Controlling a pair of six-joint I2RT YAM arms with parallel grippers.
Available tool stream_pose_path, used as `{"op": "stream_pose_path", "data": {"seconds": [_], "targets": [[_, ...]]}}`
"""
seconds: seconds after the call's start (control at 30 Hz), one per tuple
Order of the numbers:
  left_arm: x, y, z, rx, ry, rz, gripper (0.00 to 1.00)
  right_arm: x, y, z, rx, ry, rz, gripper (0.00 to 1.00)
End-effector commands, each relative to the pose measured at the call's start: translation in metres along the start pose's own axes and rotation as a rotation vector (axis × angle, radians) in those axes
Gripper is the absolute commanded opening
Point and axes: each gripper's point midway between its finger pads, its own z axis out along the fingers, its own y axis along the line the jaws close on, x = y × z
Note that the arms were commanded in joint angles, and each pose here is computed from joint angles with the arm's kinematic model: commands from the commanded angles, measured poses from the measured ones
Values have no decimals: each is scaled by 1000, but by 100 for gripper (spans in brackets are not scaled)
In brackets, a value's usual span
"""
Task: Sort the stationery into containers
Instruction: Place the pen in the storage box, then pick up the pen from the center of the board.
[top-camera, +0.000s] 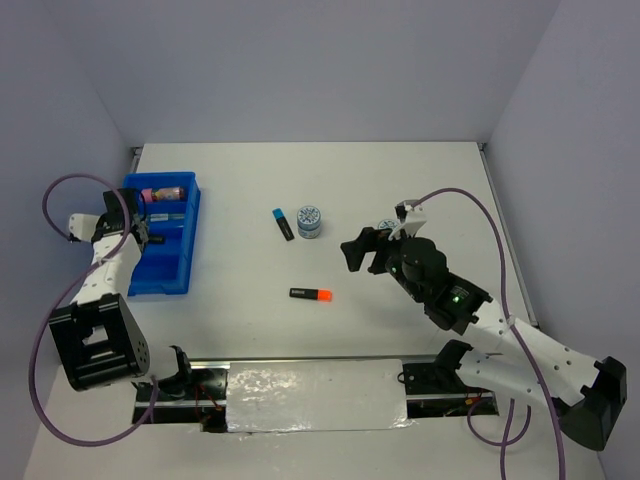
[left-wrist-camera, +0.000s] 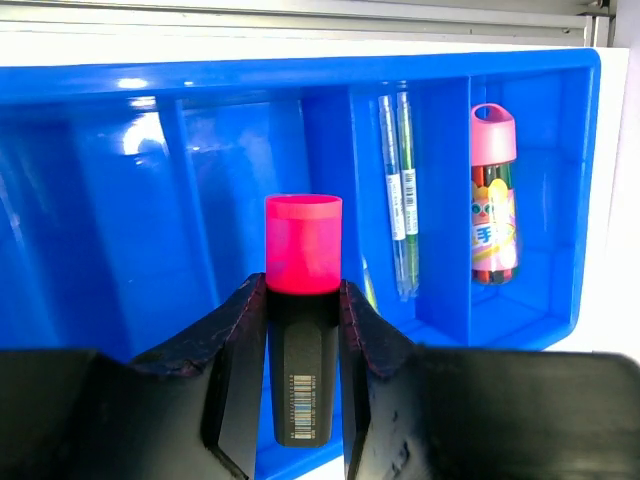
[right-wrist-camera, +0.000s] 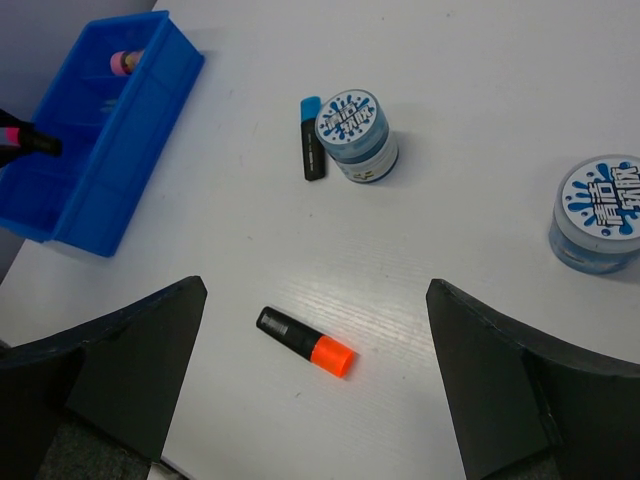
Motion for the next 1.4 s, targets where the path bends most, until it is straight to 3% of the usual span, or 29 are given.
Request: {"op": "stream_pose_path", "data": {"seconds": [0.0, 0.1, 0.2, 0.3, 0.43, 0.57, 0.6, 0.63, 0.67, 0.7, 0.73, 0.8, 0.83, 0.93, 1.0, 1.03, 1.13, 1.23, 1.27, 1.37], "targets": [[-11, -18, 9, 24, -34, -29, 36, -6, 5, 4, -23, -27, 1, 99], [-1, -16, 16, 39, -10, -24, 50, -4, 6, 6, -24, -20, -1, 99], [2, -13, 21, 20, -5, -17, 75, -3, 5, 7, -20, -12, -4, 99], [3, -18, 20, 37, 14, -11, 90, -3, 3, 7, -12, -17, -6, 99], [-2, -48, -1, 170, 42, -1, 94, -5, 1, 7, 1, -23, -11, 99], [26, -121, -88, 508, 8, 298, 98, -13, -6, 2, 38, -48, -20, 99], [42, -133, -107, 580, 21, 379, 99, -16, -10, 0, 55, -58, -22, 99], [86, -153, -148, 800, 103, 554, 99, -21, -13, -3, 66, -73, -21, 99], [111, -159, -170, 932, 166, 636, 99, -23, -16, -5, 77, -81, -18, 99], [142, -157, -194, 1090, 226, 773, 99, -23, -27, -8, 133, -83, -20, 100], [185, -140, -231, 1347, 408, 866, 99, -29, -37, -11, 179, -103, 21, 100], [223, -109, -247, 1469, 519, 988, 99, -31, -48, -14, 223, -117, 35, 100], [252, -83, -252, 1480, 522, 1134, 99, -35, -50, -16, 215, -129, 40, 100], [299, -40, -260, 1499, 480, 1390, 99, -38, -46, -18, 175, -138, 28, 100], [314, -25, -262, 1539, 511, 1459, 99, -41, -43, -21, 147, -148, 7, 100], [324, -11, -266, 1582, 607, 1494, 99, -41, -41, -22, 136, -147, 5, 100], [340, 7, -270, 1615, 740, 1571, 99, -43, -42, -25, 135, -159, 0, 100], [357, 29, -271, 1582, 742, 1699, 99, -45, -41, -28, 121, -173, -6, 100], [362, 42, -265, 1544, 692, 1804, 99, -46, -39, -29, 110, -176, -8, 100], [374, 56, -257, 1481, 652, 1919, 99, -46, -36, -29, 90, -175, -14, 100]]}}
